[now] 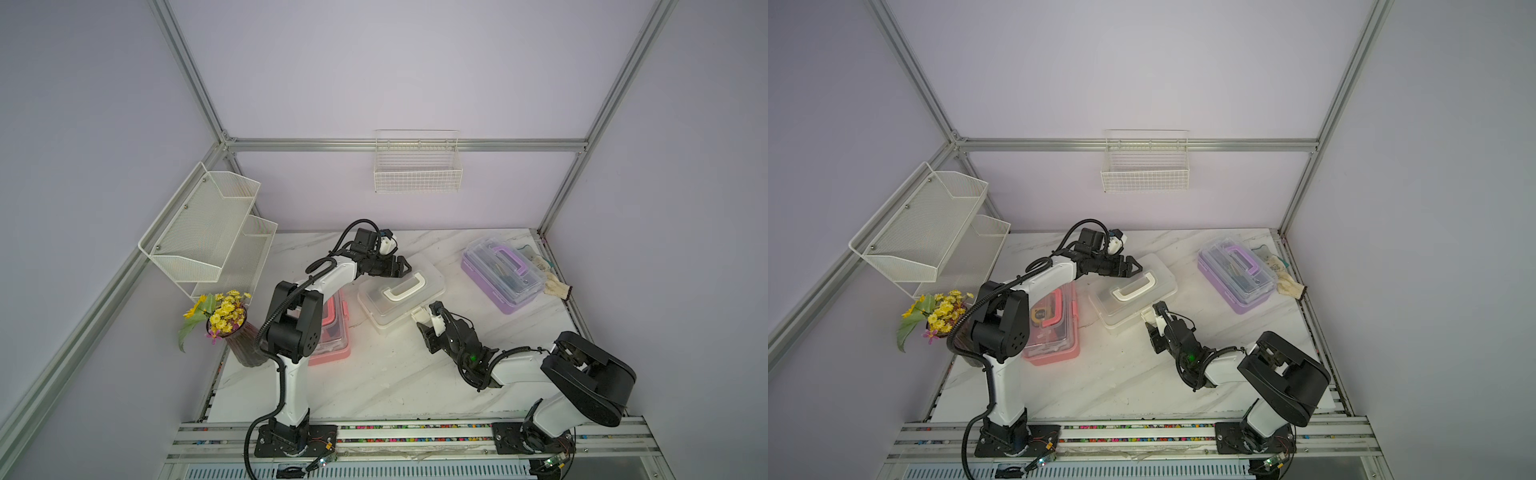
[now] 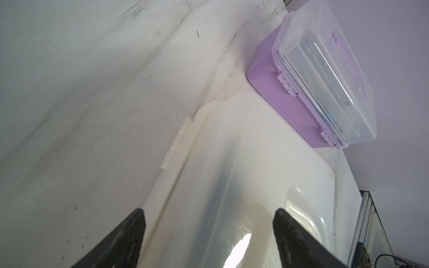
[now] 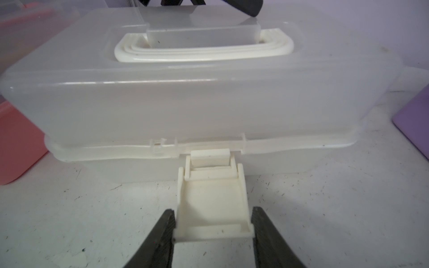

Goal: Close toolboxes
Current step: Fasten the toolbox latch on the toolbox.

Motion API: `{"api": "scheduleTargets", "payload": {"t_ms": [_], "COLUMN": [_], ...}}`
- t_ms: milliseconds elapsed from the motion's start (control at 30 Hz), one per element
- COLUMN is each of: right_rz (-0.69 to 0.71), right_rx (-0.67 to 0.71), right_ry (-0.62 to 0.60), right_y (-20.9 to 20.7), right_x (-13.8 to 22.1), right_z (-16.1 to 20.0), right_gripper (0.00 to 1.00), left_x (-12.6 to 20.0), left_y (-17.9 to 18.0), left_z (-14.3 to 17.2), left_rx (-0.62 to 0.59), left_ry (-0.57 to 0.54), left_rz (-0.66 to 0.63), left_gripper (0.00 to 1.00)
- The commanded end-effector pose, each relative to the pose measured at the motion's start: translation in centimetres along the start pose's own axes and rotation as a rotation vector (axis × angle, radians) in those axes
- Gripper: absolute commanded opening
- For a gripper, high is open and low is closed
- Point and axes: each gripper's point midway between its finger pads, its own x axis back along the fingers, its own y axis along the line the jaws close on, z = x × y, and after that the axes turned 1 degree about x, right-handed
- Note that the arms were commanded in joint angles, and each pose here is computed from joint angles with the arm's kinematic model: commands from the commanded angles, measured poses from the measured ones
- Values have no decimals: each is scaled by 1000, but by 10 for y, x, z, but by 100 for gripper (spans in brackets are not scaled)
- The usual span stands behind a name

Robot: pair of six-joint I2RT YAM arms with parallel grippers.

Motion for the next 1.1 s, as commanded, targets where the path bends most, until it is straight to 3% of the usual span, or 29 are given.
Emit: {"api": "scheduleTargets", "payload": {"t_ms": [0, 533, 767, 1067], "right_rz": [11, 7, 13, 7], "right_rx": [-58, -33, -26, -37], "right_ry": [-154, -196, -149, -123], "right_y": [1, 10, 12, 11], "right_x": [1, -25, -40, -36], "right_z": [-56, -70, -56, -46], "right_gripper": [45, 46, 46, 48], "left_x": [8, 6, 6, 5], "left_y": [-2, -4, -3, -3], "left_z": [27, 30, 30, 30], "left_rx": [43, 42, 41, 42], "left_ry": [80, 88, 87, 87], "left_rz": [-24, -21, -23, -24], "left_gripper": [86, 86, 86, 86]}}
